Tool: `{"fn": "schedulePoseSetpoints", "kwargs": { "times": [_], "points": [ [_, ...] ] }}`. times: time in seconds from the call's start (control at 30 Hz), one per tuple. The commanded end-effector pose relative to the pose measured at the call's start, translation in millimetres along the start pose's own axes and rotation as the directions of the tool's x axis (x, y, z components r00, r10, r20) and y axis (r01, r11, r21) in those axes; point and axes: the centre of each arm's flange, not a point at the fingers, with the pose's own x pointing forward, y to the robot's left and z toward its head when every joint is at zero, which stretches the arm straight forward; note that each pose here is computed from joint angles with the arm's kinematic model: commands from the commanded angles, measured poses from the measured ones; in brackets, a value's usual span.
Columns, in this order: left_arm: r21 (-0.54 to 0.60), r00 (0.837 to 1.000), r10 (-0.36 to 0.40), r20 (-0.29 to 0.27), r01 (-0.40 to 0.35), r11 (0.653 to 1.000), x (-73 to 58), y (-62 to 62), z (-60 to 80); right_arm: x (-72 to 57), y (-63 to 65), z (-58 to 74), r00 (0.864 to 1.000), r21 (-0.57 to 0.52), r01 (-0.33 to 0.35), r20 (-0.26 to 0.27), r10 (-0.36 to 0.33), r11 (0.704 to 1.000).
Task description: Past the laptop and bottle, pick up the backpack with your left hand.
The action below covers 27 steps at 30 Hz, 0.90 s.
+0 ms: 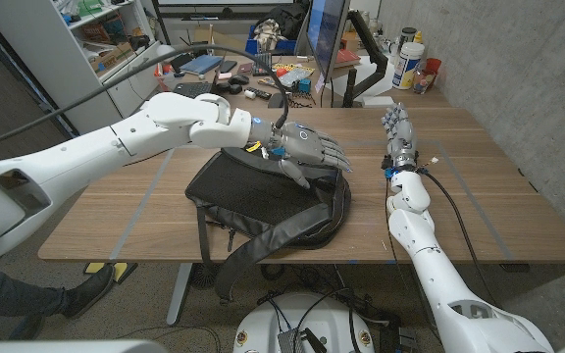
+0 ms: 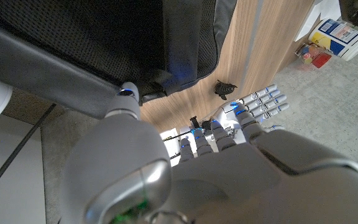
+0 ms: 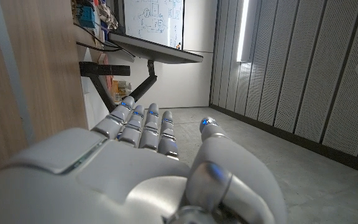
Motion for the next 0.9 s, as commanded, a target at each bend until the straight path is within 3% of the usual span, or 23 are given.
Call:
{"fn": "schedulePoseSetpoints", "kwargs": {
  "times": [0.03,0.9],
  "points": [
    [-0.001,0.998,-0.015,0.068,0.015,1.0,19.3,-2.7,-0.8,-0.9,-2.9,4.2,0.999,0.02,0.027,0.033,-0.028,0.999],
    [-0.006,0.983,-0.086,0.161,0.088,0.996,53.8,-20.5,-5.8,1.2,-5.2,10.4,0.996,0.041,0.068,0.063,-0.07,0.997]
  ]
}}
